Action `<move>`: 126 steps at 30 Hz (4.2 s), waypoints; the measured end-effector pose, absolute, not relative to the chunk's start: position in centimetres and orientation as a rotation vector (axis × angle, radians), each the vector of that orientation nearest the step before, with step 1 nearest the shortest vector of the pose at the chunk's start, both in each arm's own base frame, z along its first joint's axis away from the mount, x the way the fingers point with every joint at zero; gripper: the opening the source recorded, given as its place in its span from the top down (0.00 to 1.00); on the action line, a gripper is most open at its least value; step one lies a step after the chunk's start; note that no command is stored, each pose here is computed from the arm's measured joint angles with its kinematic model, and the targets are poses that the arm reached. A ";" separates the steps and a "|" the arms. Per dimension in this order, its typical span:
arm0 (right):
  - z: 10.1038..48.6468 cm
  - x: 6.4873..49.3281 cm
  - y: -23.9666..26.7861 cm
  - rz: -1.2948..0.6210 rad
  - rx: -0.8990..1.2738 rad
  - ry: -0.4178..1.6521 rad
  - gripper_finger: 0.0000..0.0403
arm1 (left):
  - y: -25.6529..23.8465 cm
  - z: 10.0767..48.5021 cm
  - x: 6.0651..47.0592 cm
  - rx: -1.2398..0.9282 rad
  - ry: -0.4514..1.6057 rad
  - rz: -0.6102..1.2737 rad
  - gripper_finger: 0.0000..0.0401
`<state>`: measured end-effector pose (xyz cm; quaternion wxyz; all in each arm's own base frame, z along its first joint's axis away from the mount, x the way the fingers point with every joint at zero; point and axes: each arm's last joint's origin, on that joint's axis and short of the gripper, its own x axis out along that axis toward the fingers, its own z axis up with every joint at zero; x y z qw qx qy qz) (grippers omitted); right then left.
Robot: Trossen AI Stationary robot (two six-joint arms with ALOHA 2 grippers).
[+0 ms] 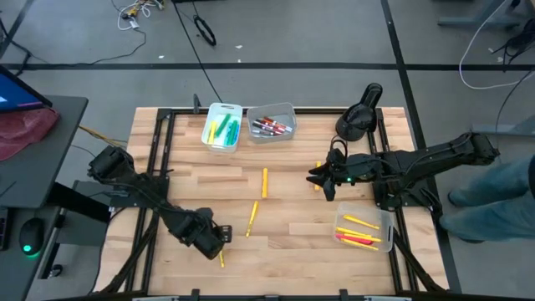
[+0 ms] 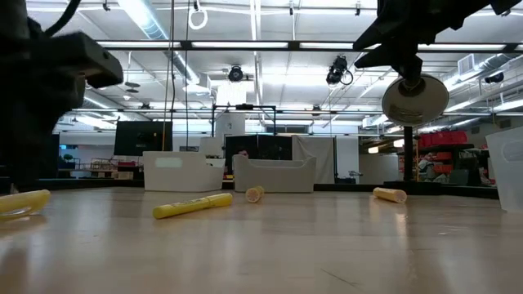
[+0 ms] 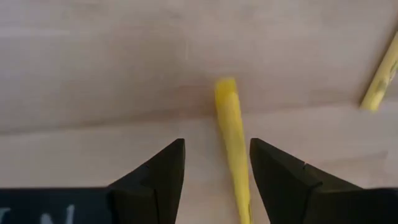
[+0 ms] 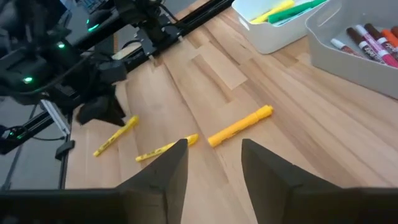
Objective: Pick & Place Markers
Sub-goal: Put the yellow pen into the transparent bin, then put the dark yellow highlighter pen into the white bin
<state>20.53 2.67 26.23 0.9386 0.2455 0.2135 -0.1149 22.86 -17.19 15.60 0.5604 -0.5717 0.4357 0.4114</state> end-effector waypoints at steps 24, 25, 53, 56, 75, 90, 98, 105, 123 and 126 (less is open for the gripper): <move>26.3 20.6 3.0 -0.136 0.582 0.466 0.64 | -15.1 15.3 25.5 -1.128 0.981 0.993 0.90; 26.4 20.6 3.0 -0.132 0.580 0.456 0.64 | -14.8 16.2 25.9 -1.127 0.945 0.980 0.90; 30.6 25.8 -0.5 -0.088 0.670 -0.082 0.37 | 5.7 38.7 34.7 -0.689 0.007 0.168 0.90; 31.3 27.1 -1.3 -0.109 0.640 -0.093 0.40 | 6.8 38.8 34.5 -0.690 0.008 0.133 0.90; 33.6 28.3 -3.1 -0.208 0.438 0.115 0.91 | 10.4 39.0 33.6 -0.571 0.006 0.096 0.75; 31.0 20.1 4.3 0.014 0.789 1.086 0.95 | 12.5 38.7 32.8 -0.545 0.024 0.134 0.49; 28.9 16.6 6.4 -0.031 0.681 1.459 0.95 | 12.5 38.4 32.8 -0.553 0.045 0.156 0.51; 22.8 14.6 7.9 0.018 0.671 1.707 0.95 | 12.2 38.0 32.8 -0.570 0.097 0.131 0.51; 16.0 14.9 7.4 -0.018 0.849 1.684 0.68 | 13.4 37.7 26.9 -0.538 0.411 0.221 0.51; 17.2 15.6 7.4 0.021 0.964 1.709 0.57 | 13.6 37.5 25.0 -0.477 0.501 0.299 0.51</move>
